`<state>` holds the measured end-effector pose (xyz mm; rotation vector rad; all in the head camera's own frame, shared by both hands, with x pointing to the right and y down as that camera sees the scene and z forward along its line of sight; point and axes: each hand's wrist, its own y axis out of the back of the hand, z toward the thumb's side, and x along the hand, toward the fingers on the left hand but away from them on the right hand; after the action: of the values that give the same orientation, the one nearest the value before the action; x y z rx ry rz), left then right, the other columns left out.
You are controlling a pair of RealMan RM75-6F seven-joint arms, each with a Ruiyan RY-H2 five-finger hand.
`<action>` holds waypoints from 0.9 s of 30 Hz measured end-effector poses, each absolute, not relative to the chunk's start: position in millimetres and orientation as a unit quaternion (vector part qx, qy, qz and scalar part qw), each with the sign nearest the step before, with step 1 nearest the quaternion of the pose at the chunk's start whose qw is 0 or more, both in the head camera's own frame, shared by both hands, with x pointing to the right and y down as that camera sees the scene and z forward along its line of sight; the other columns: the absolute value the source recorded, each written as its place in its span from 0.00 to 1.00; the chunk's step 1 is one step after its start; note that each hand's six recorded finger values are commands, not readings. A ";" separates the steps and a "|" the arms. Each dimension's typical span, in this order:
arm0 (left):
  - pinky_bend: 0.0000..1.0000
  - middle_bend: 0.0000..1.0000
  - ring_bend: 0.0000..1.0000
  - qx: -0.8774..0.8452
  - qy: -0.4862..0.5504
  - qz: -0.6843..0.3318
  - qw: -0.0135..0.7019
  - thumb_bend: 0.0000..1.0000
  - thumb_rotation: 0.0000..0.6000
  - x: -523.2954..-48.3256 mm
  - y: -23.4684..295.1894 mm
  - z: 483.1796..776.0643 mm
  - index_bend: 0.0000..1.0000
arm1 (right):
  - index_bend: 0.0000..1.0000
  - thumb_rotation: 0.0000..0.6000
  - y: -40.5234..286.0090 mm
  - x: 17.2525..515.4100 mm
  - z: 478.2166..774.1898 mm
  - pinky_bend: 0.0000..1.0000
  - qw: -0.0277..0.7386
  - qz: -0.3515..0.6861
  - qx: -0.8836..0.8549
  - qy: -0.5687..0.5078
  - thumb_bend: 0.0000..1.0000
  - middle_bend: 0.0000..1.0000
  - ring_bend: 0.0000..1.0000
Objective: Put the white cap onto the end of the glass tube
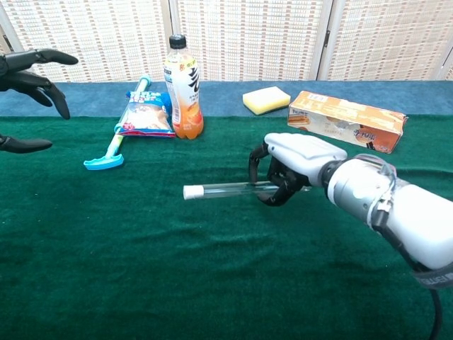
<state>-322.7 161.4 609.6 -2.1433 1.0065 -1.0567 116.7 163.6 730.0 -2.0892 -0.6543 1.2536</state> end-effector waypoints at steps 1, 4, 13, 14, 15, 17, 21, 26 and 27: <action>0.26 0.42 0.23 -0.795 0.374 -0.394 0.271 0.28 1.00 -323.7 162.0 610.1 0.02 | 0.49 1.00 165.0 116.2 732.2 1.00 0.306 0.476 -0.787 -0.245 0.61 0.92 1.00; 0.24 0.42 0.23 -0.793 0.374 -0.397 0.270 0.28 1.00 -326.5 163.8 611.1 0.01 | 0.41 1.00 167.8 116.2 736.0 1.00 0.309 0.482 -0.784 -0.240 0.61 0.92 1.00; 0.23 0.41 0.22 -0.787 0.383 -0.404 0.266 0.28 1.00 -336.2 166.6 612.5 0.00 | 0.25 1.00 169.6 120.8 734.7 1.00 0.309 0.484 -0.782 -0.240 0.60 0.92 1.00; 0.23 0.41 0.23 -0.785 0.385 -0.407 0.265 0.28 1.00 -339.4 167.0 613.1 0.00 | 0.24 1.00 169.0 121.3 732.8 1.00 0.309 0.482 -0.783 -0.243 0.60 0.92 1.00; 0.23 0.41 0.23 -0.782 0.387 -0.410 0.265 0.28 1.00 -342.3 167.1 613.4 0.00 | 0.24 1.00 168.0 122.2 730.1 1.00 0.310 0.479 -0.783 -0.246 0.60 0.92 1.00; 0.23 0.41 0.23 -0.774 0.390 -0.420 0.269 0.28 1.00 -350.5 167.3 614.2 0.02 | 0.24 1.00 163.4 127.6 721.7 1.00 0.317 0.473 -0.782 -0.256 0.60 0.91 1.00; 0.23 0.41 0.24 -0.751 0.399 -0.448 0.275 0.28 1.00 -371.6 167.9 614.8 0.06 | 0.25 1.00 151.1 151.1 699.8 1.00 0.336 0.466 -0.769 -0.280 0.60 0.81 0.99; 0.23 0.41 0.25 -0.704 0.415 -0.495 0.294 0.29 1.00 -408.0 170.4 612.4 0.13 | 0.29 1.00 136.2 205.5 663.1 0.77 0.365 0.474 -0.738 -0.313 0.60 0.55 0.76; 0.22 0.41 0.25 -0.694 0.417 -0.505 0.300 0.29 1.00 -415.1 171.7 611.3 0.14 | 0.29 1.00 134.8 217.4 655.9 0.68 0.370 0.477 -0.731 -0.319 0.60 0.48 0.67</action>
<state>-415.1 171.7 611.3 -1.8431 1.1065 -1.3397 217.4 134.8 655.9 -1.8765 -0.8179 1.2232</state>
